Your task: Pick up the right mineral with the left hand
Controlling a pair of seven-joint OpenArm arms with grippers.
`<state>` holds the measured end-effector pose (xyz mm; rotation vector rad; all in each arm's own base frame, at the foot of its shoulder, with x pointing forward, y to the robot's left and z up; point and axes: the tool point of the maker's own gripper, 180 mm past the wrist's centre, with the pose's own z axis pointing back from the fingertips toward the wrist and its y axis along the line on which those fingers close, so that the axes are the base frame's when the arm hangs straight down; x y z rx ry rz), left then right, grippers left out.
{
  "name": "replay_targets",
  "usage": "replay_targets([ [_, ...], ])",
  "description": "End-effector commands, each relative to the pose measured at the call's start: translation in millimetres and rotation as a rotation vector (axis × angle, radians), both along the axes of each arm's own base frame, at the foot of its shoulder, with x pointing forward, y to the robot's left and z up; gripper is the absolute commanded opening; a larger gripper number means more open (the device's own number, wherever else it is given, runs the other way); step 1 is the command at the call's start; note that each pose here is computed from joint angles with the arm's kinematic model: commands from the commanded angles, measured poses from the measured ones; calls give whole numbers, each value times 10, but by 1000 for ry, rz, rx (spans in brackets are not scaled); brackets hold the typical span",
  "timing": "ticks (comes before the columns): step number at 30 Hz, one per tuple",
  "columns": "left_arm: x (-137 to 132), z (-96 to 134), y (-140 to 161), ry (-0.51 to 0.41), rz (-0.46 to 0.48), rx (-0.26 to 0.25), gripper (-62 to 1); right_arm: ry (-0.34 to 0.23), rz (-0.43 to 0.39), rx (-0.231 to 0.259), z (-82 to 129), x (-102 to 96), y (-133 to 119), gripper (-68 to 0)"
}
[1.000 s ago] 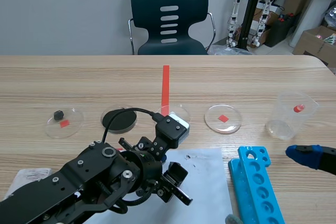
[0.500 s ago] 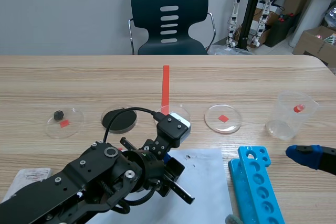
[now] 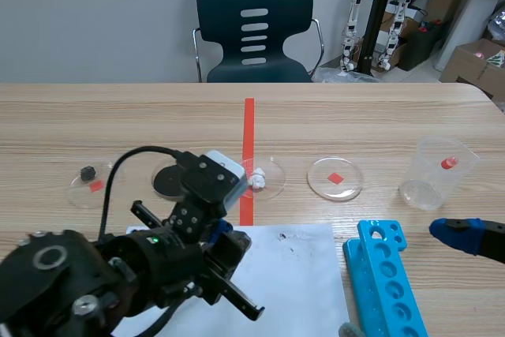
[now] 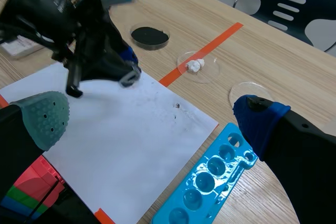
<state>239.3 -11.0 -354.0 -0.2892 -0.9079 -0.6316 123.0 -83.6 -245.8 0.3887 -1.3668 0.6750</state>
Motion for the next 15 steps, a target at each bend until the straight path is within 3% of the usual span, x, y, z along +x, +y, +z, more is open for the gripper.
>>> replay_targets([
  [1,26,105,137,-30,39,-10,-568,-23,3,13,65,23,-5,4],
  [11,-150,638,696,-235,209,-134,-568,-23,3,13,65,23,-5,4],
  [15,-333,752,834,-293,212,-174,-568,-23,3,13,65,23,-5,4],
])
